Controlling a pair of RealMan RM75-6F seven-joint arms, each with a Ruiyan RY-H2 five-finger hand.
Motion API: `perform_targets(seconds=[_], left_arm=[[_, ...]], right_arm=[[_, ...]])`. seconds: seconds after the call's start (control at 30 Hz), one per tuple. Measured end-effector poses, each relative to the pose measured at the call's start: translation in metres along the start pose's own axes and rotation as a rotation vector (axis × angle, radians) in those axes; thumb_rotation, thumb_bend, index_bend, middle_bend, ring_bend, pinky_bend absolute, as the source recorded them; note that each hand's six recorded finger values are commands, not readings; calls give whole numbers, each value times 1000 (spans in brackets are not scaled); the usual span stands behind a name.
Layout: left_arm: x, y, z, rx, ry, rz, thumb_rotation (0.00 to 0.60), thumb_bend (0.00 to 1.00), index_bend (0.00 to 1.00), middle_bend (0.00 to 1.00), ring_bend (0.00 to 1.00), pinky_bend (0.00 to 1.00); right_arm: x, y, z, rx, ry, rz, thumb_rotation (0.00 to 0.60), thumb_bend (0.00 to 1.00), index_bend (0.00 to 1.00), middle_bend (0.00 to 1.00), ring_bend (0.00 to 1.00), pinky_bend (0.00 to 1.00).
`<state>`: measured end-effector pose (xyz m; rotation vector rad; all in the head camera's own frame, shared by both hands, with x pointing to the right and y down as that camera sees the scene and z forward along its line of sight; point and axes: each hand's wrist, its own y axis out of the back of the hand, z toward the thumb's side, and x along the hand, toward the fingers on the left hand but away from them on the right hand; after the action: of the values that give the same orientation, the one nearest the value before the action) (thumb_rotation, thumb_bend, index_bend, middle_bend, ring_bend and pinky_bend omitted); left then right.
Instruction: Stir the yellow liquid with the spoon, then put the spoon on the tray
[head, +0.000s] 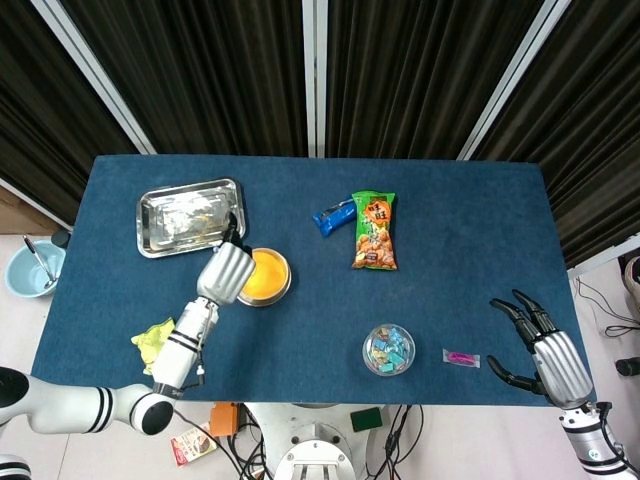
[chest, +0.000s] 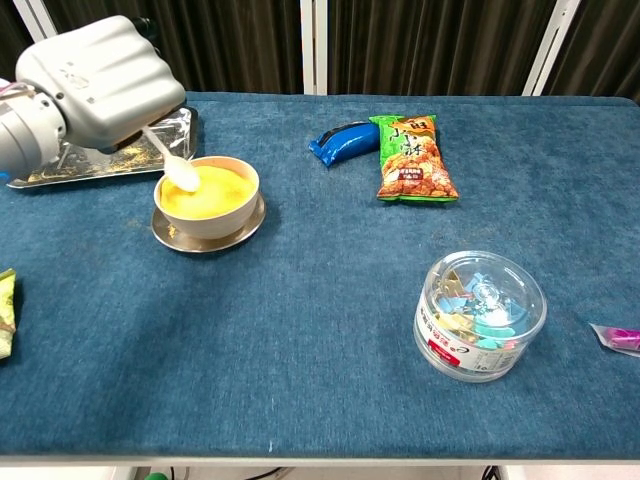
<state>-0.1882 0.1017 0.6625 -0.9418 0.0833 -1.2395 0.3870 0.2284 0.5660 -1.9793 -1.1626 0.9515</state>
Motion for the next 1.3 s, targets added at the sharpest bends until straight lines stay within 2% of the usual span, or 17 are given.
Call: perform_targets(seconds=[0.3,0.6,0.8,1.03,1.3], left_arm=[[0,-2,11,69,-47,8,600,426,564,538,374,158],[5,2,27,12,-64,8,600,426,564,538,374,158],[9,-1,27,-60,-50,-1,600,429,564,545,373,158],[6,-18,18,-219,-10,-36,600,423,564,538,373,157],[-3,-34,5,-416,61,-44,600,421,560,532,367,158]], right_arm=[[-1,-2,-1,-2,-4,6,600,294,119,168,28,127],[-1,-2,-3,0,-11,7,600,293,119,168,27,126],[-1,-2,-4,-1,-15,7,600,294,119,168,27,126],[-2,-2,-4,0,-13,7,600,294,119,168,27,126],[-5,-3,0,4,-6,10,600,294,119,168,27,126]])
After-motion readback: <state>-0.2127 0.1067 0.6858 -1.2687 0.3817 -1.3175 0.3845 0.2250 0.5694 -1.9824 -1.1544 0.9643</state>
